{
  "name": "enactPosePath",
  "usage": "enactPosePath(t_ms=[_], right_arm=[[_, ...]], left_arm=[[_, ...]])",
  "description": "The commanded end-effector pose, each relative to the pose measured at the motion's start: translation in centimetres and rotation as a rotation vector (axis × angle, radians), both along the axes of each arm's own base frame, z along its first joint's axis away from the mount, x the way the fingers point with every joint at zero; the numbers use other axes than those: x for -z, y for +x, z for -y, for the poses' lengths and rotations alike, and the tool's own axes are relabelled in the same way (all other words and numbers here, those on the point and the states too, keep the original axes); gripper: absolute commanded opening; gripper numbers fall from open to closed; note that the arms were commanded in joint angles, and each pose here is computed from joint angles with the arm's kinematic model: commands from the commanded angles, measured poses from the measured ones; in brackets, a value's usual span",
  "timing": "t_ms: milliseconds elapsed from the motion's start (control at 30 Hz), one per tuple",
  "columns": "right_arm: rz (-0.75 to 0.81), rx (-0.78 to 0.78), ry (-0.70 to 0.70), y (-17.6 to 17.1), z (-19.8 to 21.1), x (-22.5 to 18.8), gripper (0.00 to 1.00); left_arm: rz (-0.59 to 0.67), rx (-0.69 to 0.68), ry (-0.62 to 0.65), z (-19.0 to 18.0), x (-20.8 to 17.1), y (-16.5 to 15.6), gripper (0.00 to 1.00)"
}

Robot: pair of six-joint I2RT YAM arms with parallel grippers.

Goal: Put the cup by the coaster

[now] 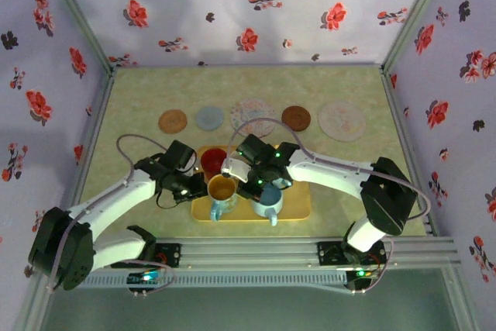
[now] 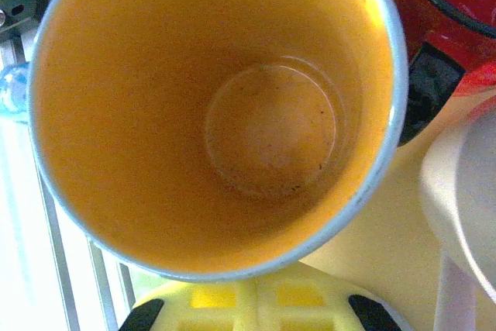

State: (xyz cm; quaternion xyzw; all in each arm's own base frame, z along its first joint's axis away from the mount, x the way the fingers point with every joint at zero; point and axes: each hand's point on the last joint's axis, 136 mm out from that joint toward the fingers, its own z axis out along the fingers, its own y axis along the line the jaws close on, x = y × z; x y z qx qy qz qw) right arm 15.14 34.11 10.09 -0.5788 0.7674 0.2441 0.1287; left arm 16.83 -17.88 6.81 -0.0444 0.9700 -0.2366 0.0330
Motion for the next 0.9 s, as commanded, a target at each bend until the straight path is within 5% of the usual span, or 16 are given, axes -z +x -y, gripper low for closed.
enactPosePath(t_ms=[0,533,867], right_arm=[[-0.021,-0.010,0.056,-0.1,-1.3,-0.7,0.00],[-0.010,0.024,0.061,0.6,-1.7,-0.7,0.00],[0.046,0.052,0.124,0.9,-1.5,-2.1,0.05]], left_arm=[[0.035,0.018,0.006,0.6,-0.5,1.3,0.00],[0.020,0.097,0.108,0.2,-1.0,3.1,0.00],[0.136,0.100,0.192,-2.3,-4.9,3.1,0.00]])
